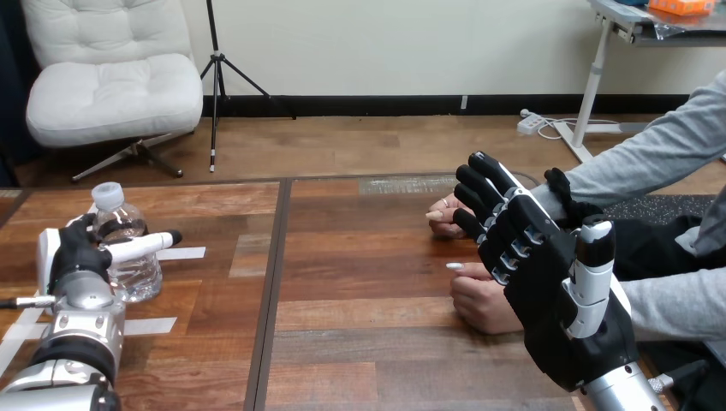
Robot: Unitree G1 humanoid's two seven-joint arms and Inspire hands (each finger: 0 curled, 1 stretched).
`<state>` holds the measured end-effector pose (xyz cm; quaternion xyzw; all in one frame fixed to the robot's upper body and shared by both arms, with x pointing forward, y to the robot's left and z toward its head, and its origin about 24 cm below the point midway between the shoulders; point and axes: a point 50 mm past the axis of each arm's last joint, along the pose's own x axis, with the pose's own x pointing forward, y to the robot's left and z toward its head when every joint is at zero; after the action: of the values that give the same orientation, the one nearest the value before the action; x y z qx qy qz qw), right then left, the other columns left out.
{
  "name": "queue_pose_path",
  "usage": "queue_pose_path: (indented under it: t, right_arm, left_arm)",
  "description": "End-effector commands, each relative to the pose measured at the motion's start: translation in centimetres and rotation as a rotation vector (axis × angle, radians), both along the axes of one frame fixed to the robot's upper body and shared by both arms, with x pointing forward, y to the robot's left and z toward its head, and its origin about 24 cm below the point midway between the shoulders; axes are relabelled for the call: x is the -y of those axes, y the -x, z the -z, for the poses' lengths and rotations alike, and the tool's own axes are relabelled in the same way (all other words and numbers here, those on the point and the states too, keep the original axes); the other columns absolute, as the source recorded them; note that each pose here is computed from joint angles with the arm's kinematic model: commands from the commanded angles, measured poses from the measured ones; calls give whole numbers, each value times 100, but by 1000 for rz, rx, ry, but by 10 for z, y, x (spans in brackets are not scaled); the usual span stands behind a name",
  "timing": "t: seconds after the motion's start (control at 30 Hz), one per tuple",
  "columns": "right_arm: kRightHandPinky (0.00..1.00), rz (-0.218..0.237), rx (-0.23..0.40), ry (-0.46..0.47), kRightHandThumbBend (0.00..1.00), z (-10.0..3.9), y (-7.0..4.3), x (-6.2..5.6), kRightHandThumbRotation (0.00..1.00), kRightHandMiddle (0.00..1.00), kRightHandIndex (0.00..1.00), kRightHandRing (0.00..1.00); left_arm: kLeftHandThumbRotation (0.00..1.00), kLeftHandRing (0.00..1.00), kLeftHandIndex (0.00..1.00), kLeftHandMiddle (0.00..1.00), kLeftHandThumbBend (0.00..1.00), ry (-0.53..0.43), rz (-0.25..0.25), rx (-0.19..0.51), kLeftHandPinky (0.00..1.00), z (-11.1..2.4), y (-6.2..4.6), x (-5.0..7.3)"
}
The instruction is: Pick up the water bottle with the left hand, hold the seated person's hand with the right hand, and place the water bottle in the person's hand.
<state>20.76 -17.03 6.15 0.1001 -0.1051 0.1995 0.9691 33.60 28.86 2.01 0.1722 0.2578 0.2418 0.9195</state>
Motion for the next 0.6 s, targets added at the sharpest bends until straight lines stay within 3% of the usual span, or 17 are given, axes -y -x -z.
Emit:
queue_pose_path:
  t: [0.0, 0.57]
  right_arm:
    - [99, -10, 104, -10, 99, -20, -6, -3, 100, 96, 95, 99]
    - [100, -11, 106, -2, 98, -19, -5, -3, 100, 96, 95, 99]
  left_arm:
    - [9, 87, 90, 90, 91, -30, 42, 88, 79, -36, -24, 5]
    - [11, 90, 92, 92, 91, -35, 76, 58, 82, -39, -27, 6]
